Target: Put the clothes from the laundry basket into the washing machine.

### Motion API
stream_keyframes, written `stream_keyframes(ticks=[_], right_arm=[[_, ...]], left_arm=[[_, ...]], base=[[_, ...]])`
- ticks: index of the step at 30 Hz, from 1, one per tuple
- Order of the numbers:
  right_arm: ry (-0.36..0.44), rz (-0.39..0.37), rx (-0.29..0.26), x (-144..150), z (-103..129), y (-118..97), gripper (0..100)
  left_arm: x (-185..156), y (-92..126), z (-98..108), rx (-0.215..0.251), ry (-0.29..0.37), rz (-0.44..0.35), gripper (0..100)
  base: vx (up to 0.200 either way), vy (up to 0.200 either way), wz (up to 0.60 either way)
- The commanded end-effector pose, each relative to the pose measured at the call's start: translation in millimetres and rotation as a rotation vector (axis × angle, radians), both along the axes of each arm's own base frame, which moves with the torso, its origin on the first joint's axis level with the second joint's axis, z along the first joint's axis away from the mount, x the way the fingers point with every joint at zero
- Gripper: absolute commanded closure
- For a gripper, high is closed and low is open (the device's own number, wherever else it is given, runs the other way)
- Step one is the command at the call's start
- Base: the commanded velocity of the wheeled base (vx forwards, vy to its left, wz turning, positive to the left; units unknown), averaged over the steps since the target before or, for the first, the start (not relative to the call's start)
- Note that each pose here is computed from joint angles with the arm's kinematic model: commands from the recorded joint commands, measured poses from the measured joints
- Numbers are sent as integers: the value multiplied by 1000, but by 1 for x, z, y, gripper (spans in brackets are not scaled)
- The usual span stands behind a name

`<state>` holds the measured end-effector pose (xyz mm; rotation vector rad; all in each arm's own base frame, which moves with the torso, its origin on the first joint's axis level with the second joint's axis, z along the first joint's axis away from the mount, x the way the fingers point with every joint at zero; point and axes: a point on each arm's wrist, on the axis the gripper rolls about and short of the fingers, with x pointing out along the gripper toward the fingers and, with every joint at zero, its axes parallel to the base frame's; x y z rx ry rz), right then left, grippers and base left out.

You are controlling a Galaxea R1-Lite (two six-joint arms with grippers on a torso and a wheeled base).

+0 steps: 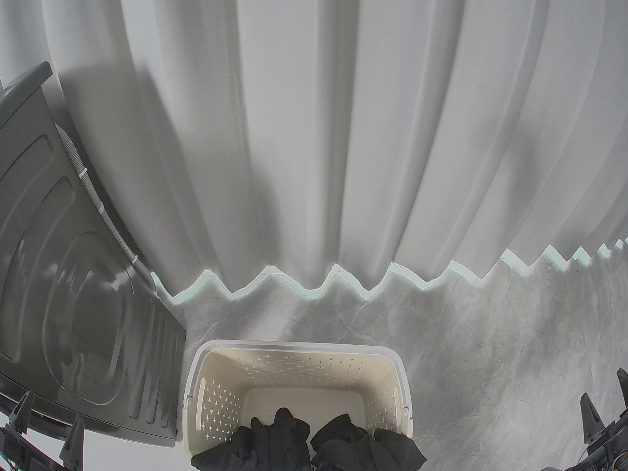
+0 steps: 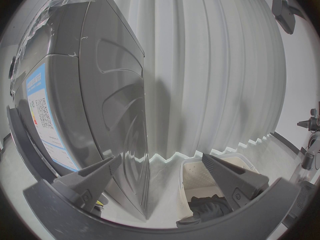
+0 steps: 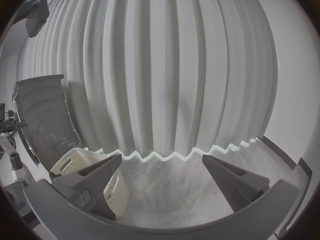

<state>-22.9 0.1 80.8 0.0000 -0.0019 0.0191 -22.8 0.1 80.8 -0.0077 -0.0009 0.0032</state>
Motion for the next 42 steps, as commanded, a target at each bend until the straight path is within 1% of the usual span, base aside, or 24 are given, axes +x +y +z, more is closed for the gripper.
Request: stream_keyframes(ticks=[1, 4, 42], right_arm=[[2, 1, 0, 0, -5, 0, 0], [2, 1, 0, 0, -5, 0, 0], [2, 1, 0, 0, -5, 0, 0]], left_arm=[[0, 0, -5, -2, 2, 1, 0], [0, 0, -5, 0, 2, 0, 0], [0, 0, -5, 2, 2, 0, 0]], base=[[0, 0, 0], [200, 0, 0], [0, 0, 0]])
